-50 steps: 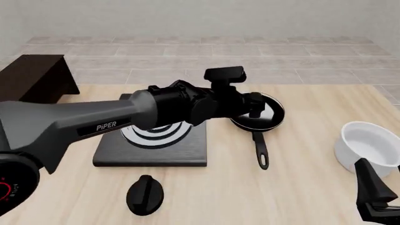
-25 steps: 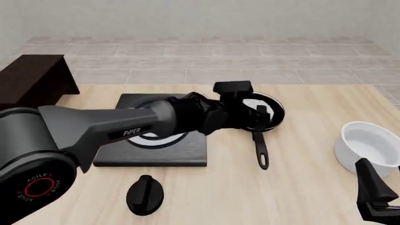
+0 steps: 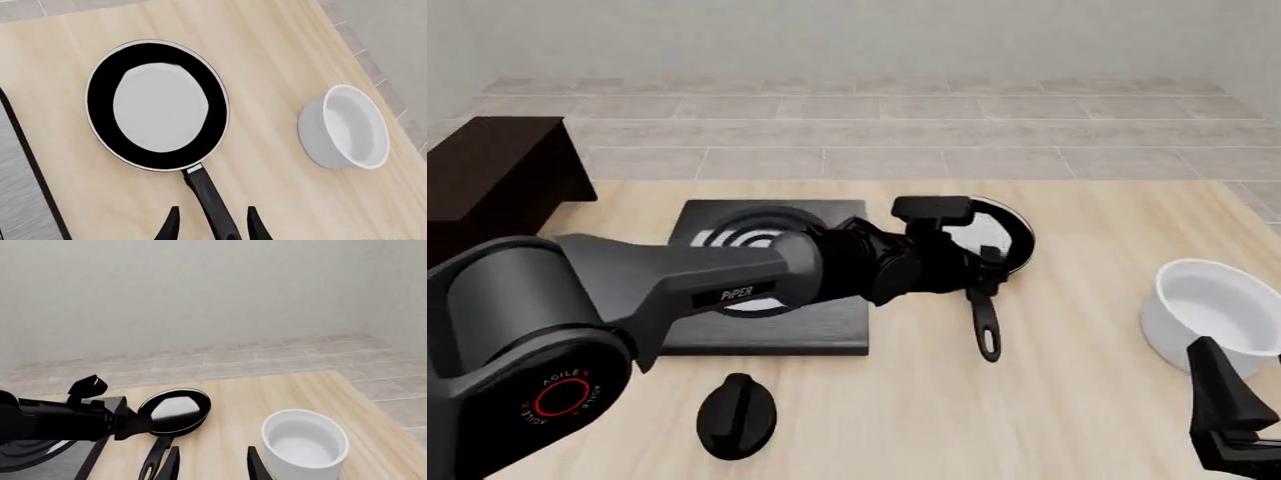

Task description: Put the frying pan on top of the cabinet.

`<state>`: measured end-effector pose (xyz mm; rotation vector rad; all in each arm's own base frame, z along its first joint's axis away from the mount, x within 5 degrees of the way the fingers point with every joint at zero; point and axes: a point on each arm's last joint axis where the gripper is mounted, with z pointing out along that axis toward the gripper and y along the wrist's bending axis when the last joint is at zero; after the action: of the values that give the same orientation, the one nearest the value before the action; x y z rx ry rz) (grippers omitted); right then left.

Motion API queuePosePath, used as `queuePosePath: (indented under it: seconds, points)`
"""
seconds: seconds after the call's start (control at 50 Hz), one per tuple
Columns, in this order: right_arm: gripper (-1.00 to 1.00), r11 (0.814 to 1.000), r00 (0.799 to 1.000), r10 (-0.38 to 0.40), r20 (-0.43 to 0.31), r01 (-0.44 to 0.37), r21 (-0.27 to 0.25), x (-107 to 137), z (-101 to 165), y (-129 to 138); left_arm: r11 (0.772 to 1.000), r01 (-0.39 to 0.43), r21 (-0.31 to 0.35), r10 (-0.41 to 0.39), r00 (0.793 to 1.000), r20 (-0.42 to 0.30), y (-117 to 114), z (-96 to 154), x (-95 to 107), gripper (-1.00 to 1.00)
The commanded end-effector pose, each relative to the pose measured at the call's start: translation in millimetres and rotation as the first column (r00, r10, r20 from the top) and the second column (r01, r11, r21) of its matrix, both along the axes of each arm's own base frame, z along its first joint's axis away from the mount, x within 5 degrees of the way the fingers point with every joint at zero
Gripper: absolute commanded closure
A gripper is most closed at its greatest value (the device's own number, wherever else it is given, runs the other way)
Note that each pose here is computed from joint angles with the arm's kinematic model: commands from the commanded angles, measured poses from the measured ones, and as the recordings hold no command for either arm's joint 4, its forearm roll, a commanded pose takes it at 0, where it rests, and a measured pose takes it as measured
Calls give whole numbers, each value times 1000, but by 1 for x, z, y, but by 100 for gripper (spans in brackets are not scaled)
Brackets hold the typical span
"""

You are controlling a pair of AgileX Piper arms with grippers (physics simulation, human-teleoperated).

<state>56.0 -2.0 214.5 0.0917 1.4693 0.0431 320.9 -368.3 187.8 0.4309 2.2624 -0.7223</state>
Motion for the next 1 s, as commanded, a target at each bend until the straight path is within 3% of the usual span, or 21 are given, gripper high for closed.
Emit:
queuePosePath:
  seconds: [0.02,1.0]
  points:
    - [-100,1000,1000,-2,1,2,2,0,0,0,1000,6,11,-6,1000,-8,-4,-11,0,-100]
    - [-100,1000,1000,-10,6,10,13,0,1,-1,998,40,55,-38,999,-38,-20,-46,-5,-100]
